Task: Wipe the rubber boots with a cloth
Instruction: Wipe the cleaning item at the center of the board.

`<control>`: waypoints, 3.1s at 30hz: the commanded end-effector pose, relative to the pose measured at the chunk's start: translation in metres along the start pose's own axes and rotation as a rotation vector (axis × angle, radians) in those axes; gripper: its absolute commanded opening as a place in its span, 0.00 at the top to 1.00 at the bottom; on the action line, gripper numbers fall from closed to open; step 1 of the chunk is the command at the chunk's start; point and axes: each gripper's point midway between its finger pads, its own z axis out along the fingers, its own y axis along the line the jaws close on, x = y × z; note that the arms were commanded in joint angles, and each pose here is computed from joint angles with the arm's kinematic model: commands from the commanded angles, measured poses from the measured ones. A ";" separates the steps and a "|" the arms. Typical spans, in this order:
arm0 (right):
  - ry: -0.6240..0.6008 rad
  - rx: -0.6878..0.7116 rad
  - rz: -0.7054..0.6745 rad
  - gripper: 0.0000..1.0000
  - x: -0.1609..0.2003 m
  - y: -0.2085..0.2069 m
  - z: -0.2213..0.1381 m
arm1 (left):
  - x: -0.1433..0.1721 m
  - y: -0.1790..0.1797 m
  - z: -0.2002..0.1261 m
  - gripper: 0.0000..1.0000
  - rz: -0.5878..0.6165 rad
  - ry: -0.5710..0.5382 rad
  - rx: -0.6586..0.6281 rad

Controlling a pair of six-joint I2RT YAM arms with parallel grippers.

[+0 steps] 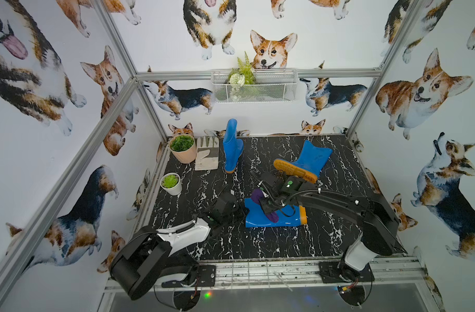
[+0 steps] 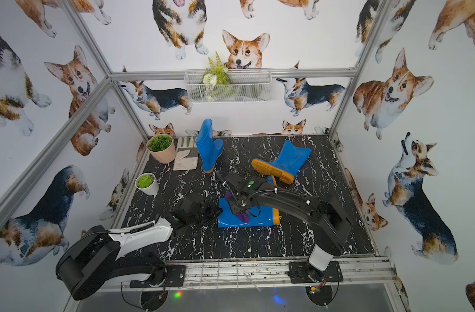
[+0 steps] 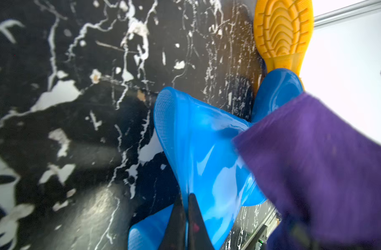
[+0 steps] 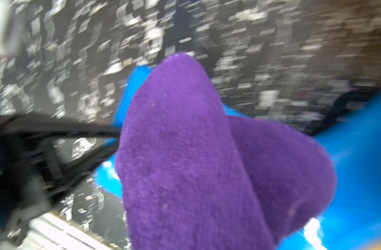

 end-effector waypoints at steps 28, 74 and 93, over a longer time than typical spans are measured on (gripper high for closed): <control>0.066 0.013 -0.011 1.00 0.023 0.002 0.037 | -0.011 -0.019 -0.004 1.00 -0.031 -0.007 0.066; 0.012 -0.043 0.318 1.00 0.049 -0.096 0.006 | 0.017 0.046 -0.038 0.44 -0.075 0.161 0.071; -0.001 -0.068 0.301 1.00 0.044 -0.079 0.011 | 0.044 0.012 -0.021 0.87 -0.060 0.245 0.178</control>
